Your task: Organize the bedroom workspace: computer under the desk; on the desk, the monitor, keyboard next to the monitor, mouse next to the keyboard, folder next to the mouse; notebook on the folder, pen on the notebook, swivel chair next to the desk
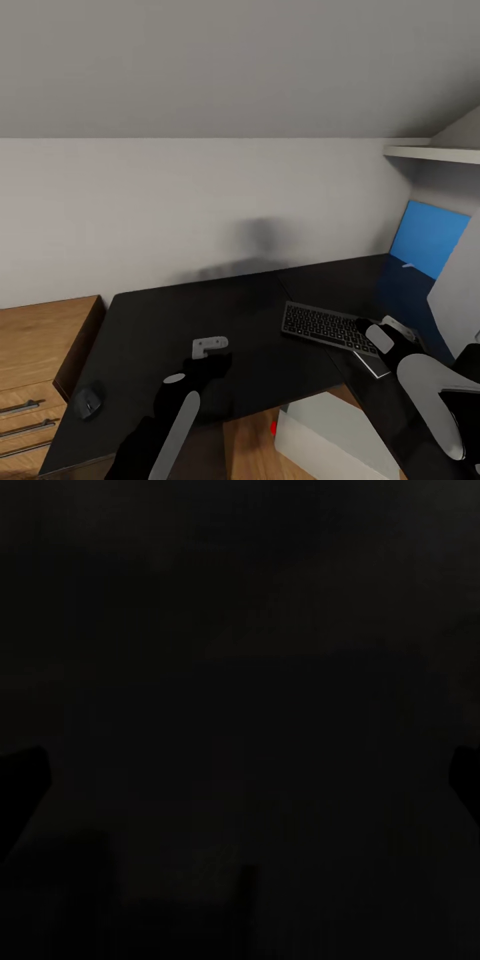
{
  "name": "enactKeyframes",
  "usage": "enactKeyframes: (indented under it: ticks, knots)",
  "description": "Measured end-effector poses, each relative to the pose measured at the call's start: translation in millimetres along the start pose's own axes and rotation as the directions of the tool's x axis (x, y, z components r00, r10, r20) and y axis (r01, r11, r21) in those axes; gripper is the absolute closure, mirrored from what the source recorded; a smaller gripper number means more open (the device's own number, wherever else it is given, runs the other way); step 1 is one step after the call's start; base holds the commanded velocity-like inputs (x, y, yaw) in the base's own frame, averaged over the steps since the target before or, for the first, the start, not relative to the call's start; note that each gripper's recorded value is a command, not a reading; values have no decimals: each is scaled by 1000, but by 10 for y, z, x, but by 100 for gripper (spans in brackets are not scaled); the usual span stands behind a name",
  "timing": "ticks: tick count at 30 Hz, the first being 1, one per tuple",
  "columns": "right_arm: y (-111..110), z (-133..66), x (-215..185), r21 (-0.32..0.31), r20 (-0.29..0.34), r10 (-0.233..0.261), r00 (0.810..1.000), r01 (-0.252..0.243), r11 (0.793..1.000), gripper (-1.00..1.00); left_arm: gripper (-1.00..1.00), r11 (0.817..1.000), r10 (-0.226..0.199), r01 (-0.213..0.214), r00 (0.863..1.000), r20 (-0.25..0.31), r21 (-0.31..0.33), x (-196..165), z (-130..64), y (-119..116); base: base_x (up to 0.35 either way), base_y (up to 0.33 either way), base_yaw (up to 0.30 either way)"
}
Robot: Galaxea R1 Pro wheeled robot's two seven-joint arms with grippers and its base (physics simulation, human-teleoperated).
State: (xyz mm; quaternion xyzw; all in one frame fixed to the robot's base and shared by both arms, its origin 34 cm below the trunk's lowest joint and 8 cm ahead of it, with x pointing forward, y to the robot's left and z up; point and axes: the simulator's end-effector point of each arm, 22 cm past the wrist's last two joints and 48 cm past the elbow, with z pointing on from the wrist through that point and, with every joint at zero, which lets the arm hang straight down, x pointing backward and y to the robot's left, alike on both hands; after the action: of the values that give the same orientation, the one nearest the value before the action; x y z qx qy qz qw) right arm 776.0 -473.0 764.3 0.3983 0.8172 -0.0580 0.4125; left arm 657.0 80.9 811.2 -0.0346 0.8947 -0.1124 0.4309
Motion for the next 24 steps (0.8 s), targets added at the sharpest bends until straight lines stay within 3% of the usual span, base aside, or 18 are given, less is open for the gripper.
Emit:
enactKeyframes:
  ticks: [24]
  knots:
    - [13, -1, 6, -2, -1, 0, 1000, 0, 1000, -100, -100, 1000, 0, 0, 1000, -2, 1, 4, 1, -1, -24, 102, 0]
